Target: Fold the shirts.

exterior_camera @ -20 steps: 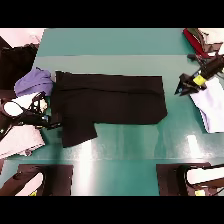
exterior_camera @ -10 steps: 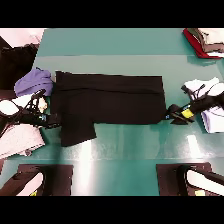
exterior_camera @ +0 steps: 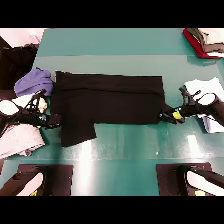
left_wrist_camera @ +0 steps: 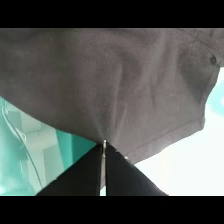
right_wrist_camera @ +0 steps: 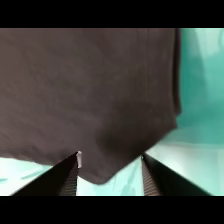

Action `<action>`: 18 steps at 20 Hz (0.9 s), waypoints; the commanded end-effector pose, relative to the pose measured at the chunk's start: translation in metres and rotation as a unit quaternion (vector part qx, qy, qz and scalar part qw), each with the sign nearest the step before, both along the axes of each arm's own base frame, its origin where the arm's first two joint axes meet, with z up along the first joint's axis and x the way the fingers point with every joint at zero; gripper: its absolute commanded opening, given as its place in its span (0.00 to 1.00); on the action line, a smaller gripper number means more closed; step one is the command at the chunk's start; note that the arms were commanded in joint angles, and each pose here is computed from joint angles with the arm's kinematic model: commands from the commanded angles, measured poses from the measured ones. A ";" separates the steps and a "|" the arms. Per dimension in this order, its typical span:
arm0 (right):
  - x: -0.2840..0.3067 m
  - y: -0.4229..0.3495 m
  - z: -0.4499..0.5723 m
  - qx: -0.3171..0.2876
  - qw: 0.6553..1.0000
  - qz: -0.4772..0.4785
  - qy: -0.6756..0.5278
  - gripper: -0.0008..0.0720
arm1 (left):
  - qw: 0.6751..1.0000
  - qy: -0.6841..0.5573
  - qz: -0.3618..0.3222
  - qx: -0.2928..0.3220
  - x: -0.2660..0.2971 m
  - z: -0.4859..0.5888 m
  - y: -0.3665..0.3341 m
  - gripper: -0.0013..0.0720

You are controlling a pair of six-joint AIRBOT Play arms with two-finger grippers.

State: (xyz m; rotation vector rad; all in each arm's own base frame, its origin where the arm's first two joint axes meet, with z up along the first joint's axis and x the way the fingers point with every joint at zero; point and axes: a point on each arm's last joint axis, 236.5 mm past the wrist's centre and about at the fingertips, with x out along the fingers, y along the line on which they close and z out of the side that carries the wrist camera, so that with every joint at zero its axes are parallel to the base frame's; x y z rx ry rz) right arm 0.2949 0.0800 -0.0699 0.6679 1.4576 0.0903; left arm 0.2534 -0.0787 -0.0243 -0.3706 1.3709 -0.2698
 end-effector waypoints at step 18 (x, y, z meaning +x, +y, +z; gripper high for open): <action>-0.075 -0.115 0.060 -0.146 0.989 0.007 0.002 0.03 | 0.988 0.017 -0.138 -0.065 -0.040 0.031 -0.093 0.06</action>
